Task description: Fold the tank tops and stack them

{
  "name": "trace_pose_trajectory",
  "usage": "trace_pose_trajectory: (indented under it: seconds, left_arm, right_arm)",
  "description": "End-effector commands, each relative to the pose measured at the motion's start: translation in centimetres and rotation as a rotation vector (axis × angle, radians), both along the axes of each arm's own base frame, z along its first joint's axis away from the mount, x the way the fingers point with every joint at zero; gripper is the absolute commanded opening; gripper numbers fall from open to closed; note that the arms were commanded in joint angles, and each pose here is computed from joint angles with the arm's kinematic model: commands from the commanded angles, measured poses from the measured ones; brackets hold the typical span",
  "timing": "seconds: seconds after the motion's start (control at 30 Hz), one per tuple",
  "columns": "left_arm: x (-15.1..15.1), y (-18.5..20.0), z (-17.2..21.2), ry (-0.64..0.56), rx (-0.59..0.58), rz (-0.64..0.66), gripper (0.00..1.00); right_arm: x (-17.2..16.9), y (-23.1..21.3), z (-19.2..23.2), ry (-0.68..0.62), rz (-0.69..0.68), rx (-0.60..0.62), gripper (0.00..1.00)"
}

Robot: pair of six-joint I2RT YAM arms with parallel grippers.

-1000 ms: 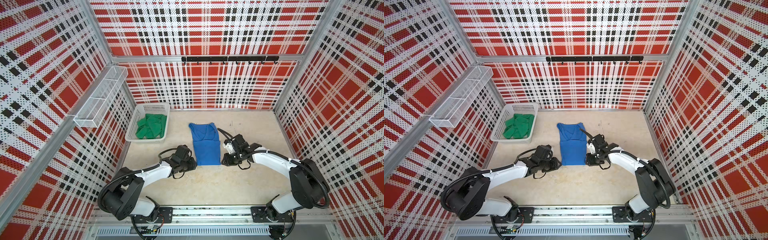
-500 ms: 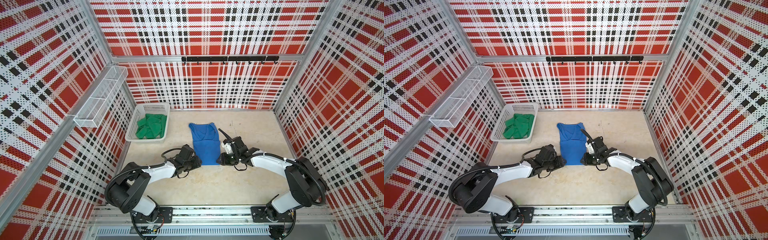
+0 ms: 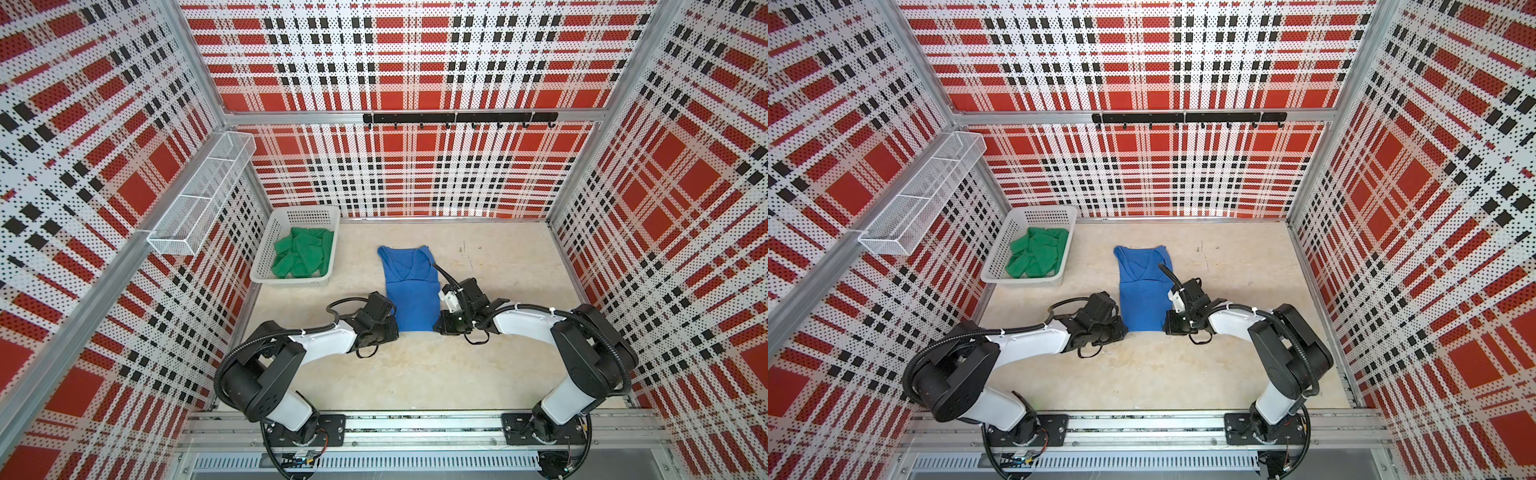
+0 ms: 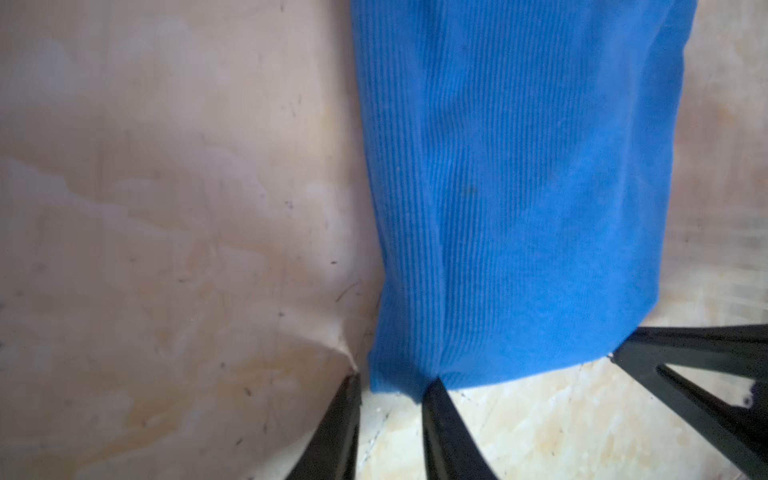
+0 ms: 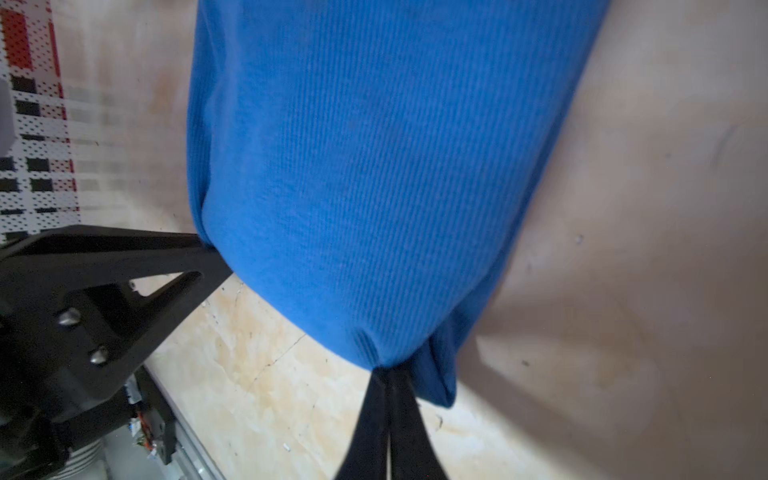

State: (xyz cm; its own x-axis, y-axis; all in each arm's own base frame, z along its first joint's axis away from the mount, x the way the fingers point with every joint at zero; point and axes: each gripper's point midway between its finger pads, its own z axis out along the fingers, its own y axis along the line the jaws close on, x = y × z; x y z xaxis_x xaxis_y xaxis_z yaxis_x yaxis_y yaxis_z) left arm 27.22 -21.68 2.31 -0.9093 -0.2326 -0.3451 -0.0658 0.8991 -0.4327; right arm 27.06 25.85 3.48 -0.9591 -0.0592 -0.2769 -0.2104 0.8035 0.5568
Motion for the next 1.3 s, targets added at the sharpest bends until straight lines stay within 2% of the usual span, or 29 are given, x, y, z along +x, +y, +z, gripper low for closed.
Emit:
trace_pose_trajectory:
  seconds: [0.0, 0.1, 0.3, 0.43, 0.5, 0.57, 0.6, 0.67, 0.8, 0.9, 1.13, 1.27]
  left_arm:
    - [1.9, 1.8, 1.2, -0.051, 0.057, 0.029, 0.23]
    - [2.8, 2.0, 1.8, -0.069, 0.069, 0.025, 0.16]
    - [2.9, 3.6, 1.6, -0.061, 0.128, 0.024, 0.09]
    - [3.1, 3.4, 3.0, -0.096, 0.102, 0.016, 0.08]
    - [2.9, 2.6, 3.6, -0.110, 0.070, 0.002, 0.08]
    - [2.7, 2.3, 3.5, -0.112, 0.056, 0.005, 0.09]
    - [2.6, 2.3, 3.2, -0.111, 0.051, 0.009, 0.11]
    - [2.6, 2.5, 2.6, -0.104, 0.044, 0.016, 0.12]
    - [2.9, 2.3, 1.8, -0.093, 0.047, 0.015, 0.15]
    - [3.1, 2.3, 1.6, -0.091, 0.047, 0.014, 0.14]
    - [3.6, 2.5, 1.5, -0.098, 0.062, 0.021, 0.07]
    - [3.8, 2.9, 1.6, -0.109, 0.088, 0.025, 0.00]
  right_arm:
    - [-0.1, -0.3, -0.3, -0.009, 0.006, -0.032, 0.00]
    - [-0.3, -1.4, -0.4, -0.017, 0.005, -0.091, 0.00]
    - [-0.1, -3.3, 0.3, -0.040, -0.002, -0.146, 0.00]
    - [0.2, -3.5, 1.3, -0.053, -0.002, -0.138, 0.00]
    - [0.1, -2.5, 2.2, -0.055, 0.010, -0.080, 0.00]
    - [0.0, -1.2, 3.2, -0.074, 0.021, -0.018, 0.15]
    - [-0.1, -0.3, 3.6, -0.068, 0.014, 0.018, 0.18]
    - [-0.5, 1.4, 3.9, -0.063, 0.032, 0.071, 0.22]
    - [-0.3, 3.2, 3.5, -0.064, 0.038, 0.098, 0.34]
    - [0.0, 4.1, 3.3, -0.063, 0.027, 0.126, 0.37]
    - [0.4, 5.1, 0.8, -0.029, 0.004, 0.094, 0.32]
    - [0.8, 4.4, 0.3, -0.035, -0.028, 0.049, 0.07]
